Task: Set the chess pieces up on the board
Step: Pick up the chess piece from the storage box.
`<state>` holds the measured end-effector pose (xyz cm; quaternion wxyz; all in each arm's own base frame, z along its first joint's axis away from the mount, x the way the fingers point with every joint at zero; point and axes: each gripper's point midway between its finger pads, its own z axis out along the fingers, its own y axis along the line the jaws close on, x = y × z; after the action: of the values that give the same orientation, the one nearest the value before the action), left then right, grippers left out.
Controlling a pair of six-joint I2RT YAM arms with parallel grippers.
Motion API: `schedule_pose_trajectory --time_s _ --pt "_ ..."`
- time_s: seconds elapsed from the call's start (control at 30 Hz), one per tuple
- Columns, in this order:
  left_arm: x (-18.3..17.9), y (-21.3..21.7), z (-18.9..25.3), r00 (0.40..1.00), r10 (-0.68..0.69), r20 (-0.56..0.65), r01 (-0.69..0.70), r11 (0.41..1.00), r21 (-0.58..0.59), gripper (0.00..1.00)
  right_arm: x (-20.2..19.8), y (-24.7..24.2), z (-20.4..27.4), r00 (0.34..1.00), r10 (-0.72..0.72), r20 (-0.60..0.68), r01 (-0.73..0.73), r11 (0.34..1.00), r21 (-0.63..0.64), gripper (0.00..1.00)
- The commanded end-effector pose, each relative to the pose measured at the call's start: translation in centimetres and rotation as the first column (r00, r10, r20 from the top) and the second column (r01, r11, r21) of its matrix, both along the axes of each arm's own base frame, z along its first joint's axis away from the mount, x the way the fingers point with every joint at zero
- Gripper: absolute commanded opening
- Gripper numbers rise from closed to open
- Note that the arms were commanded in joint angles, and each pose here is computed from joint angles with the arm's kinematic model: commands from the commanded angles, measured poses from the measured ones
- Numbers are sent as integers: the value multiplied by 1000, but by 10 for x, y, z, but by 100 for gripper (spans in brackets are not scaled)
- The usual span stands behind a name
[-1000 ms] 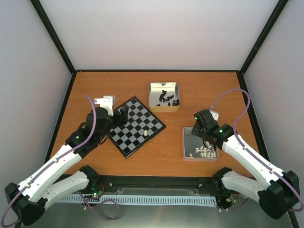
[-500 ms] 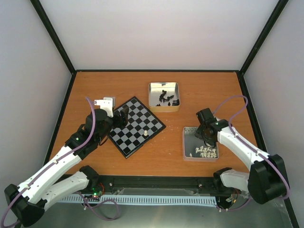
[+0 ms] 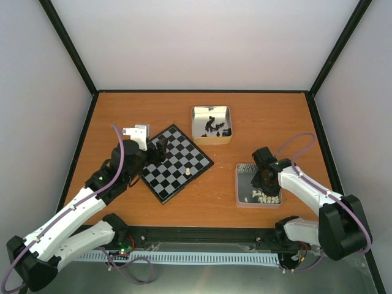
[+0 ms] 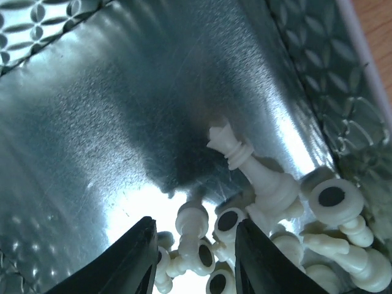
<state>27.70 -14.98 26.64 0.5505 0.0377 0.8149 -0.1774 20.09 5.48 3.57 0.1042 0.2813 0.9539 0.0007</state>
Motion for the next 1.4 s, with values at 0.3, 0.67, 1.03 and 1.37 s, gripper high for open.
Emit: schedule_pose_trajectory --time_s 0.3,0.67,1.03,1.37 --pt "1 3 11 999 5 38 -5 1000 -8 81 0 -1 0 1000 14 2 -14 999 -38 25" --pt "0 7 12 999 20 43 -20 1000 -7 81 -1 5 -6 999 33 -5 -33 999 -4 20" --pt "-1 10 14 998 30 51 -30 1000 -7 81 3 5 -1 999 53 4 -53 998 -22 3" --pt "-7 23 23 995 76 71 -75 997 -18 81 58 38 71 960 207 186 -203 978 -39 3"
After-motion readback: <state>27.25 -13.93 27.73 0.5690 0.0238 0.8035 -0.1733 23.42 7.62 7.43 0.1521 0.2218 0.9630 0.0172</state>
